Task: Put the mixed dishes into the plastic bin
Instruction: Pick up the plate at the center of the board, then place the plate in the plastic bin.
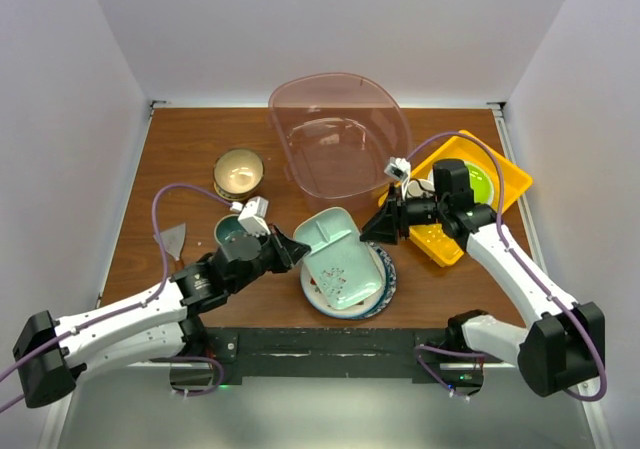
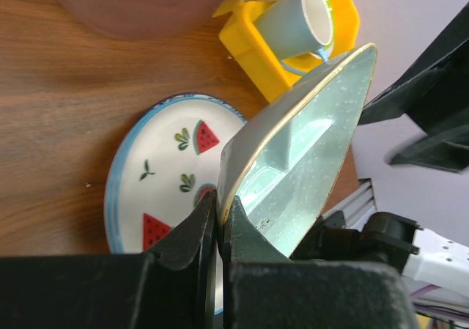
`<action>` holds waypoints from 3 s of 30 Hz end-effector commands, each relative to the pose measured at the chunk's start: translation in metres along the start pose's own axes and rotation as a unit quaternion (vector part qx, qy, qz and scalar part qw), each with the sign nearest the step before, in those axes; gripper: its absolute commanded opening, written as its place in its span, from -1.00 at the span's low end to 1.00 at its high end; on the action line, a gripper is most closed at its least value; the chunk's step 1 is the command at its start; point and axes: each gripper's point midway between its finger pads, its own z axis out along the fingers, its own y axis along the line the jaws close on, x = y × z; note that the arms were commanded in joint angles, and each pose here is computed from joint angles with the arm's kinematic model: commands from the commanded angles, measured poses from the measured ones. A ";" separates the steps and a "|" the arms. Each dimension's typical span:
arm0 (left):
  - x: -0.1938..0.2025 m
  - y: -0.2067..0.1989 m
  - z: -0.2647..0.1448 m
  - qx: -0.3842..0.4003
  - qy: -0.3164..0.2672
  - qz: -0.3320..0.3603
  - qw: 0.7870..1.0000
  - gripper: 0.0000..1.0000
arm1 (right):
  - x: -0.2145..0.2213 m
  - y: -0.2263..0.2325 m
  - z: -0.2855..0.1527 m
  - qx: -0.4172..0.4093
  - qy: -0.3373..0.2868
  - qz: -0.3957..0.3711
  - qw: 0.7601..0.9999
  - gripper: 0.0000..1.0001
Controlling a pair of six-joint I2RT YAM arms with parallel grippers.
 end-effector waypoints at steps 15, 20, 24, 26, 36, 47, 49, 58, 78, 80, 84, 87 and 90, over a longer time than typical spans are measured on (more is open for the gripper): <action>-0.124 -0.076 -0.023 0.089 -0.128 0.010 0.988 -1.00 | -0.028 0.010 -0.045 -0.004 -0.052 -0.087 0.995 0.60; -0.143 -0.093 -0.021 0.096 -0.136 0.030 0.986 -1.00 | -0.029 0.006 -0.049 0.001 -0.058 -0.086 0.995 0.60; -0.161 -0.102 -0.021 0.098 -0.148 0.043 0.983 -1.00 | -0.029 0.007 -0.050 -0.002 -0.059 -0.090 0.994 0.61; -0.177 -0.105 -0.022 0.098 -0.162 0.048 0.981 -1.00 | -0.028 0.008 -0.051 -0.004 -0.059 -0.091 0.994 0.61; -0.242 -0.125 -0.009 0.129 -0.185 0.059 0.972 -1.00 | -0.030 0.008 -0.055 -0.001 -0.064 -0.097 0.993 0.62; -0.320 -0.121 0.062 0.120 -0.208 0.026 0.970 -1.00 | -0.031 0.009 -0.060 0.002 -0.070 -0.097 0.993 0.62; -0.324 -0.108 0.092 0.107 -0.195 0.013 0.975 -1.00 | -0.031 0.008 -0.060 0.003 -0.070 -0.097 0.993 0.62; -0.331 -0.063 0.213 0.041 -0.124 -0.005 0.991 -1.00 | -0.032 0.008 -0.061 0.007 -0.070 -0.094 0.993 0.63; -0.277 0.050 0.330 -0.058 -0.060 -0.092 0.992 -1.00 | -0.031 0.003 -0.061 0.014 -0.067 -0.083 0.994 0.64; -0.271 0.057 0.333 -0.068 -0.055 -0.096 0.992 -0.94 | -0.031 0.003 -0.061 0.014 -0.066 -0.083 0.994 0.64; -0.261 0.068 0.338 -0.080 -0.043 -0.102 0.991 -0.49 | -0.032 0.003 -0.062 0.017 -0.067 -0.084 0.994 0.64; -0.253 0.073 0.340 -0.089 -0.035 -0.104 0.990 -0.12 | -0.032 0.002 -0.062 0.018 -0.068 -0.084 0.994 0.64; -0.248 0.076 0.340 -0.091 -0.028 -0.104 0.990 0.04 | -0.032 0.003 -0.062 0.018 -0.068 -0.085 0.994 0.64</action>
